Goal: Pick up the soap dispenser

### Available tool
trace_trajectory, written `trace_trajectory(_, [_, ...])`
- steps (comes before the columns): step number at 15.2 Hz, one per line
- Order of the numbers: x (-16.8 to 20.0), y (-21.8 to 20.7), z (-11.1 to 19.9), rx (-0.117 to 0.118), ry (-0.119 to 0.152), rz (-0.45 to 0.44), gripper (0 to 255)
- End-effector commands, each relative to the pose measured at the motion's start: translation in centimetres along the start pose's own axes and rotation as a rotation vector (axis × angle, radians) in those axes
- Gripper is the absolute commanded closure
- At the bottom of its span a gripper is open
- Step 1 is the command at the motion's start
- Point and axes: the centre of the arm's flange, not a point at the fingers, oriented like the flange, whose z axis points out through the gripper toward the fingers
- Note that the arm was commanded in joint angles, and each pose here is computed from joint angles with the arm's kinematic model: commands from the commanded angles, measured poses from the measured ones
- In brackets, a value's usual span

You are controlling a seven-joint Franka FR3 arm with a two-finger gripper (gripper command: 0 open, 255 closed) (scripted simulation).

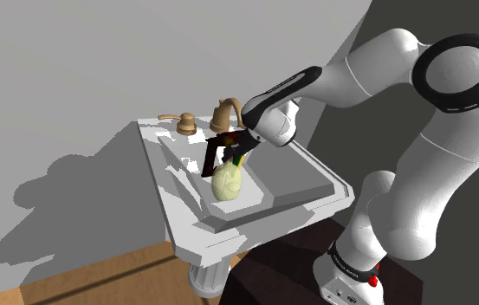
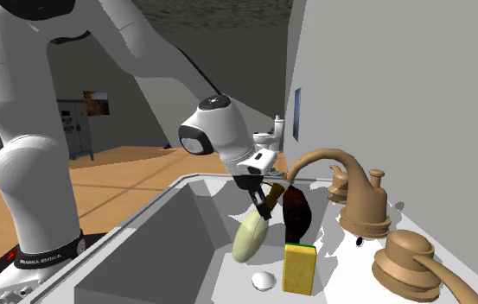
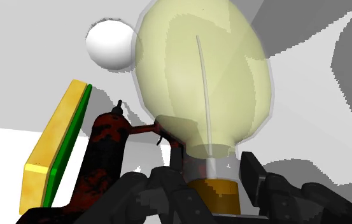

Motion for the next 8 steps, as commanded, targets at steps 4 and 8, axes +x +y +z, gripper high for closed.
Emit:
trace_trajectory(4, [0.9,-0.5,-1.8,0.0,-0.001,0.0,255])
trace_trajectory(8, [1.7,-1.1,-3.6,0.0,-0.001,0.0,255])
